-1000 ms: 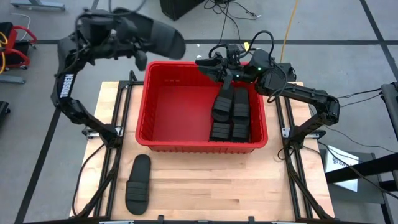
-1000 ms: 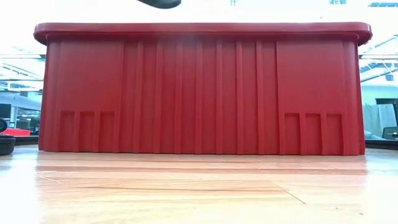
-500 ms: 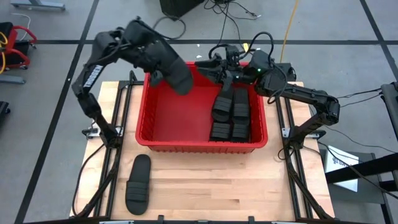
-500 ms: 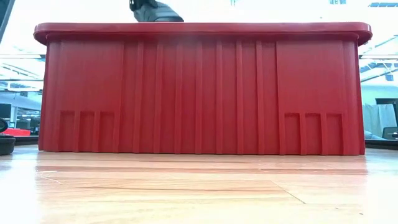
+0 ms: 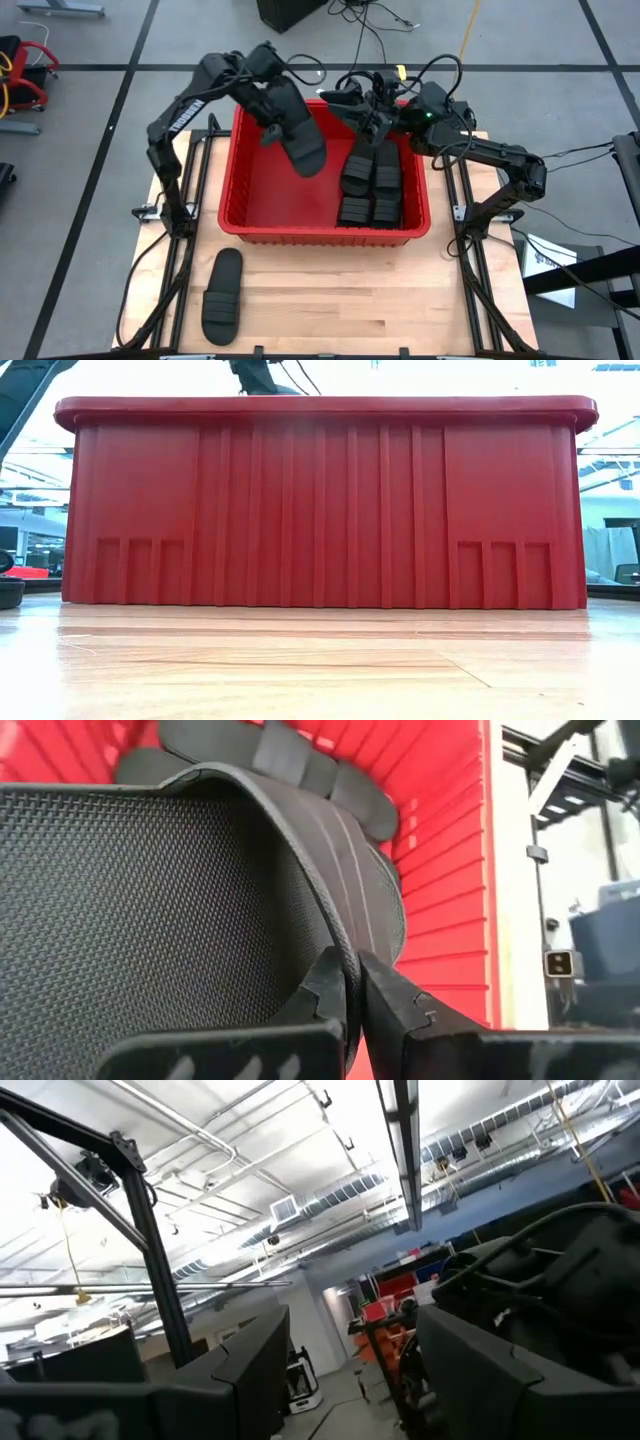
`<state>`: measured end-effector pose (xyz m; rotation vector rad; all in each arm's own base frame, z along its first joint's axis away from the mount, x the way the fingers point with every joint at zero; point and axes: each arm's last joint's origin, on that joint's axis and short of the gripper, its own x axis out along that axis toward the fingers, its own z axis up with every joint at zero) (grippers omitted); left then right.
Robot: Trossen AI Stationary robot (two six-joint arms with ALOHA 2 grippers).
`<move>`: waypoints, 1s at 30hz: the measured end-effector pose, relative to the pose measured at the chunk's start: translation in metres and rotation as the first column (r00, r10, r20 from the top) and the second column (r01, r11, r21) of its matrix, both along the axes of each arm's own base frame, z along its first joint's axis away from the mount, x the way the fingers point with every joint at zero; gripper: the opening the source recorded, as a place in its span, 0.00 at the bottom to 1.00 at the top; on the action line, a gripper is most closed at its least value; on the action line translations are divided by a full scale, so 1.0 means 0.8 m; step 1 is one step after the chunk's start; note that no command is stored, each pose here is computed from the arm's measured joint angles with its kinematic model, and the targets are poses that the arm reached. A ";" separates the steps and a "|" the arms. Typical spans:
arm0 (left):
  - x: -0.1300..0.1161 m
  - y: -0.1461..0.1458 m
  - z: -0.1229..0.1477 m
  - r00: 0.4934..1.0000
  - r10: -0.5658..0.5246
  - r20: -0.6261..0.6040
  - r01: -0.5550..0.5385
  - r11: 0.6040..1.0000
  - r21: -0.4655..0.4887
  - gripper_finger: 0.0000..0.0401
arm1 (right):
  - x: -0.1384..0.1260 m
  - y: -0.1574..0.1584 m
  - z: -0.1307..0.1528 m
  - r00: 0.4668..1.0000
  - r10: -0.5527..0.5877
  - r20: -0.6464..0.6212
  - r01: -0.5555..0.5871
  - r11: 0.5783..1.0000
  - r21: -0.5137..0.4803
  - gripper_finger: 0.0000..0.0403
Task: Pick and place slides into bin
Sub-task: Put the black slide into the red bin
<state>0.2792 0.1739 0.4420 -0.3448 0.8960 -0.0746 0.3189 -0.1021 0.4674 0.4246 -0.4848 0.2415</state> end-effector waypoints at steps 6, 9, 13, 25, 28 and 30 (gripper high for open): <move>0.033 0.003 -0.039 0.996 -0.064 -0.067 0.059 0.995 -0.083 0.02 | 0.001 0.002 0.000 1.000 0.021 -0.007 -0.021 0.999 0.029 0.52; 0.042 -0.004 -0.065 0.986 -0.112 -0.124 0.097 0.987 -0.127 0.02 | 0.001 0.003 0.000 1.000 0.026 -0.008 -0.026 0.999 0.028 0.52; 0.049 -0.010 -0.100 0.964 -0.173 -0.204 0.141 0.976 -0.163 0.02 | 0.002 0.005 0.000 0.999 0.033 -0.008 -0.033 0.999 0.027 0.52; 0.077 -0.027 -0.162 0.946 -0.274 -0.175 0.238 0.950 -0.202 0.02 | 0.003 0.006 -0.003 0.998 0.053 -0.032 -0.053 0.998 0.019 0.52; 0.082 -0.031 -0.171 0.946 -0.281 -0.160 0.246 0.947 -0.207 0.02 | 0.004 0.006 -0.004 0.998 0.050 -0.039 -0.049 0.999 0.016 0.52; 0.084 -0.033 -0.178 0.945 -0.286 -0.157 0.252 0.946 -0.206 0.02 | 0.004 0.005 -0.004 0.998 0.048 -0.047 -0.048 0.999 0.016 0.52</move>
